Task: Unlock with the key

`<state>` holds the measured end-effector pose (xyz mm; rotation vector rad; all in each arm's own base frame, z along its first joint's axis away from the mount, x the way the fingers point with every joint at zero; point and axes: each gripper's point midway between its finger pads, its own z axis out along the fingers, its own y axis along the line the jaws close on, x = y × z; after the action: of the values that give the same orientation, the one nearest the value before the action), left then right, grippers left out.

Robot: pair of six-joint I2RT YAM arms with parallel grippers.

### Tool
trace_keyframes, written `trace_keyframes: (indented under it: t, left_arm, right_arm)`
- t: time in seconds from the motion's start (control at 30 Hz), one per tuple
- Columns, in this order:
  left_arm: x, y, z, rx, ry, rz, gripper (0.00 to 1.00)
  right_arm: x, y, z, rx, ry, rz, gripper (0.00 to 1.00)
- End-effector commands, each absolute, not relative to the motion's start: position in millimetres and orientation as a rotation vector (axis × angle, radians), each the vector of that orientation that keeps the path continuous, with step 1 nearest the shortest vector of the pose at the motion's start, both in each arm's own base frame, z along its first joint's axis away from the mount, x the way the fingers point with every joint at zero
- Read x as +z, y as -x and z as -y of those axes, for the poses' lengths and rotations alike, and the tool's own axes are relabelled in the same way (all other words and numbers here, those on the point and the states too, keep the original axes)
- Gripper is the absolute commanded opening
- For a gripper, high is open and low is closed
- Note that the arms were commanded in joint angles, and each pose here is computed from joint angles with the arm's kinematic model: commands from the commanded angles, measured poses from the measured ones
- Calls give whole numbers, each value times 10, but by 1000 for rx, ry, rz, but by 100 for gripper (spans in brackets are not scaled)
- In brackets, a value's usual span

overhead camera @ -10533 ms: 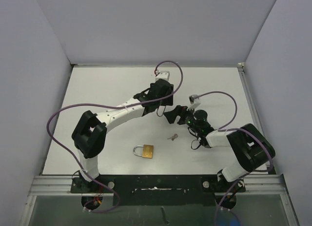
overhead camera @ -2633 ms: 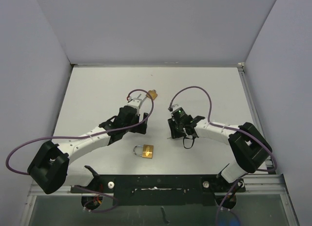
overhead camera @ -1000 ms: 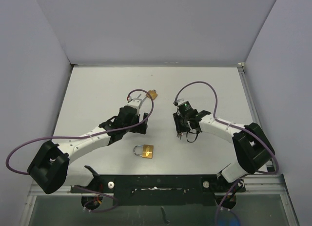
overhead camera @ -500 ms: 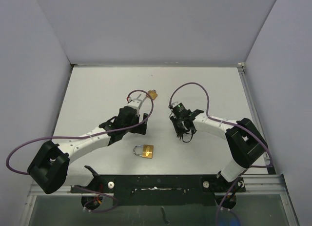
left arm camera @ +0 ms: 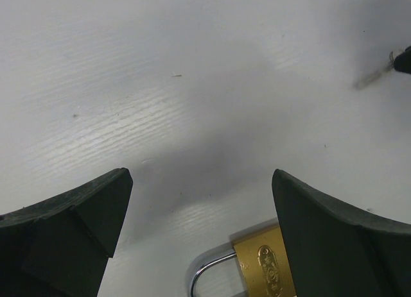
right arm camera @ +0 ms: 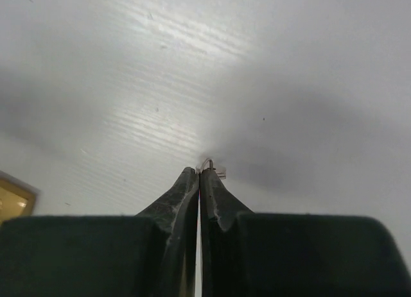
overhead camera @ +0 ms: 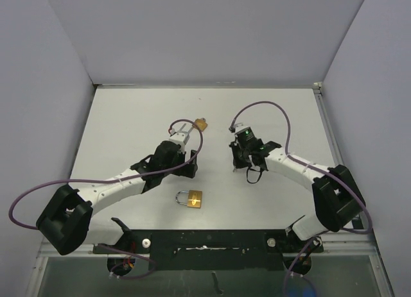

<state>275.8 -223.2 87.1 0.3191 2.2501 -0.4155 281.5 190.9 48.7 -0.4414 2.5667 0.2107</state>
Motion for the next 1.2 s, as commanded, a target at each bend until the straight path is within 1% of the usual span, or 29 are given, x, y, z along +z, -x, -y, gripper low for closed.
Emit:
trace_keyframes:
  t: [0.0,0.27,0.3,0.4,0.53,0.83,0.97,1.17]
  left_arm:
    - [1230,-2817,2539,-636,-343,-2078,91]
    - [1423,-2841,2918,-871,-406,-1895,88]
    - [1433,-2848,2957,-894,-411,-1875,87]
    - [1489,-2863,3100,-969,-443,-1800,79]
    - [1495,-2914,3267,-1033,-478,-1741,76]
    - [1527,-3001,3515,-1111,-559,-1575,76]
    - [1598,-3016,3601,-1125,-613,-1496,72]
    - [1695,-3086,3680,-1129,-627,-1431,69]
  right_arm:
    - [1149,-3111,-2116,469,329,-2343,0]
    - [1573,-3174,-2243,631,308,-2201,0]
    - [1613,-3175,-2255,645,306,-2189,0]
    - [1716,-3153,-2308,693,310,-2163,0]
    - [1840,-3115,-2367,748,322,-2130,0]
    - [2039,-3014,-2448,833,367,-2075,0]
    - [2059,-2980,-2475,856,386,-2070,0]
    - [2065,-2935,-2510,885,405,-2066,0]
